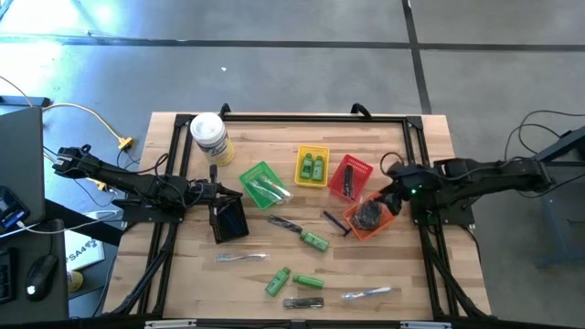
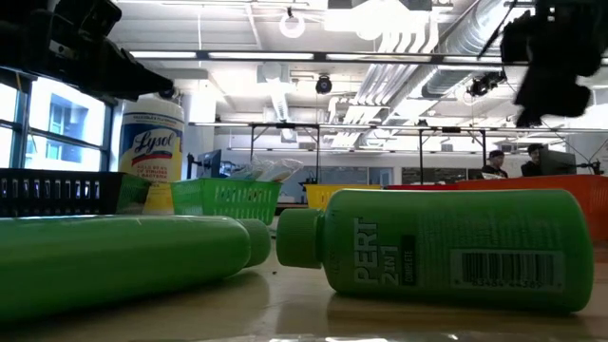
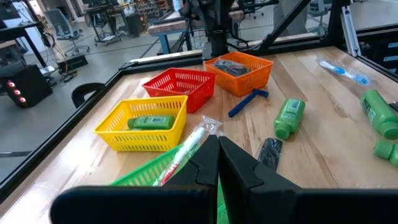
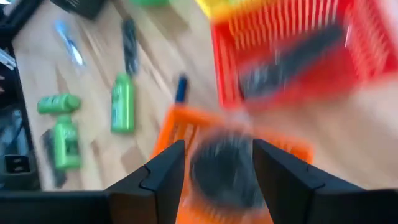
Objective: Pick & Place Travel size toiletries
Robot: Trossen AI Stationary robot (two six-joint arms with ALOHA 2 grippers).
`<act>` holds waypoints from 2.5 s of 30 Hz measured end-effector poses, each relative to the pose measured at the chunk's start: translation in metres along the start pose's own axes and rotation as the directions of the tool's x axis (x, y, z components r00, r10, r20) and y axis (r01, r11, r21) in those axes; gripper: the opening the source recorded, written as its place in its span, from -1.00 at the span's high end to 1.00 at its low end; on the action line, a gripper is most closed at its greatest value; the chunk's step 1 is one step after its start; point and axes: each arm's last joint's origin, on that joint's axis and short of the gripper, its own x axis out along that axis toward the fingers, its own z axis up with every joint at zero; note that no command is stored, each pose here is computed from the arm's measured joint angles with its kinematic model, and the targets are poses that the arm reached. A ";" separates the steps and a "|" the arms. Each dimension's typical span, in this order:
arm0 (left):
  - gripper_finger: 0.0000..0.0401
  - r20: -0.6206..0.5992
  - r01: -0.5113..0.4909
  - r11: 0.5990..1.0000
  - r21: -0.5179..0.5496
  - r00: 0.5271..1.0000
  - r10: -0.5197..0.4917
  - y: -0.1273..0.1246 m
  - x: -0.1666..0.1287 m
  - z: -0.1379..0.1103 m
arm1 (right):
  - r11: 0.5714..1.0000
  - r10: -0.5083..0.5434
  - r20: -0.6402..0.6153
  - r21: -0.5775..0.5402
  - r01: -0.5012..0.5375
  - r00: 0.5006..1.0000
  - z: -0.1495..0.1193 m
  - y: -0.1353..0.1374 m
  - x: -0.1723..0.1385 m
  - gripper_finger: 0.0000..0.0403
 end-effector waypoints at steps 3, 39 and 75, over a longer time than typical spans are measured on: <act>0.99 0.000 0.000 1.000 0.005 1.000 0.000 0.000 0.000 0.000 | 0.981 0.063 0.152 -0.189 -0.033 0.986 0.010 0.007 -0.008 0.11; 0.99 -0.001 0.002 0.997 0.077 1.000 -0.001 0.000 0.000 0.000 | 0.727 0.575 0.523 -0.679 -0.101 0.629 -0.031 -0.019 0.024 0.99; 0.99 0.010 0.000 0.997 0.076 1.000 0.000 0.000 0.000 0.001 | 0.775 0.474 0.550 -0.631 -0.029 0.688 -0.043 -0.033 0.048 0.99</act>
